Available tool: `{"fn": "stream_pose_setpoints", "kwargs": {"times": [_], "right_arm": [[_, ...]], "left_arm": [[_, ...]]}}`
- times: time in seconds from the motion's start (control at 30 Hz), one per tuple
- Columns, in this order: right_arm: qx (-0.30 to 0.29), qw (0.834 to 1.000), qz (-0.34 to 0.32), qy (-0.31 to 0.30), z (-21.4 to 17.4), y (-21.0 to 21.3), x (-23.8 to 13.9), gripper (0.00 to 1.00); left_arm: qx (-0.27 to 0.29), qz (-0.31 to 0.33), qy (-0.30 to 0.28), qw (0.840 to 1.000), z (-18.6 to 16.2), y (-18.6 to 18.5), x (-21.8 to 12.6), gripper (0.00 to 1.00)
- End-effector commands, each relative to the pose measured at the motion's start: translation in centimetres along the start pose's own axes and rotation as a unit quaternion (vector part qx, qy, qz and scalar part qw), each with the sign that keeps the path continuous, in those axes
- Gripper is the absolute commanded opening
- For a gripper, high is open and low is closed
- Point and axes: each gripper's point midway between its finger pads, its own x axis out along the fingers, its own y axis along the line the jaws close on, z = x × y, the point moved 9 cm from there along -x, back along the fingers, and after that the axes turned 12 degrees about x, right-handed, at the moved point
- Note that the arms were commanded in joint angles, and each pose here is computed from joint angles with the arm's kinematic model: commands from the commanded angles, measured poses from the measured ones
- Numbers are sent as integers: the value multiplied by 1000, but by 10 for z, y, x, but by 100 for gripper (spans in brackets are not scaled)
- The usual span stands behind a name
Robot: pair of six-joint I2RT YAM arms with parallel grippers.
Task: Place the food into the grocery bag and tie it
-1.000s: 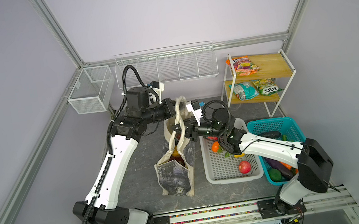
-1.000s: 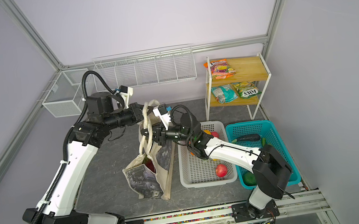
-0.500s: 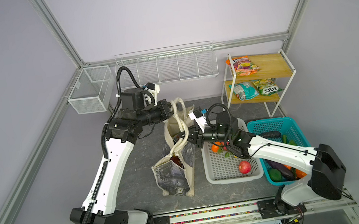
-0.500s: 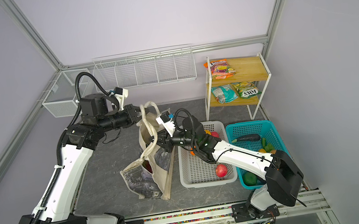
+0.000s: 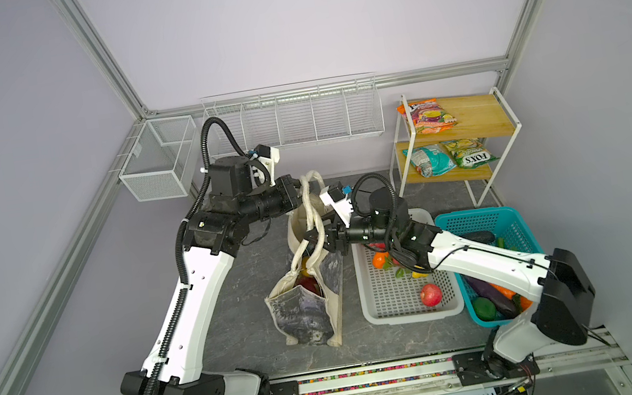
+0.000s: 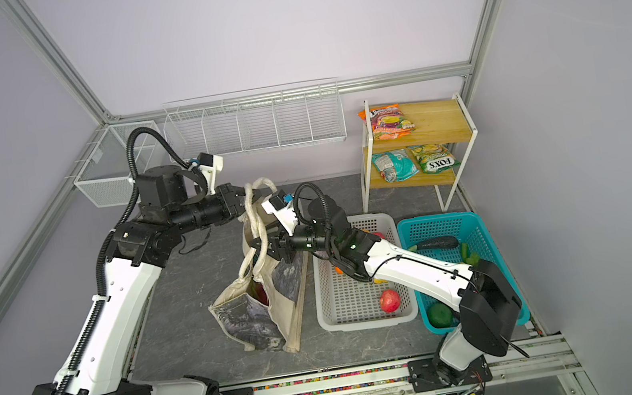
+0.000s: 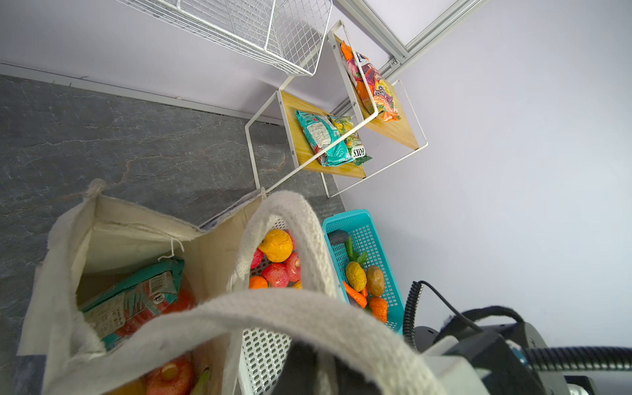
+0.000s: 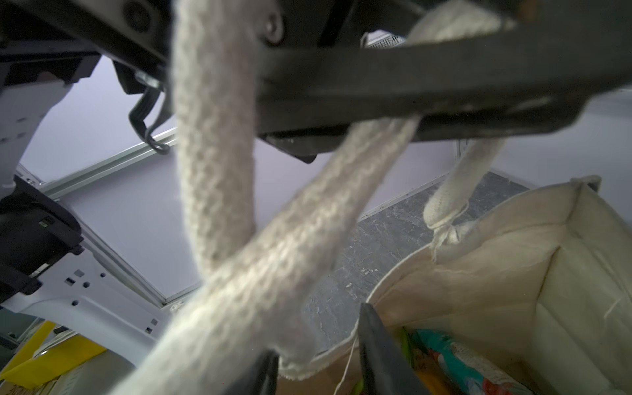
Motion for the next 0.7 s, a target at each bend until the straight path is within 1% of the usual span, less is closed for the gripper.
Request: {"fn": "stream_pose_setpoints", "kwargs": {"times": [0.0,0.13,0.3,0.4,0.67], "right_arm": [[-6,999,12,-29,15,9,4,53],[12,997,45,-55,24,16,9,65],[31,992,78,-95,35,23,11,74],[38,989,84,-118,40,25,12,79],[57,973,112,-193,50,26,9,80]], "left_arm": [[13,-11,-11,1000,1,-7,-6,0],[13,-11,-10,1000,0,-6,-5,0],[11,-11,-9,1000,-2,-5,-4,0],[11,-12,-10,1000,-3,-5,-3,0],[9,-12,-9,1000,-6,-3,-3,0]]}}
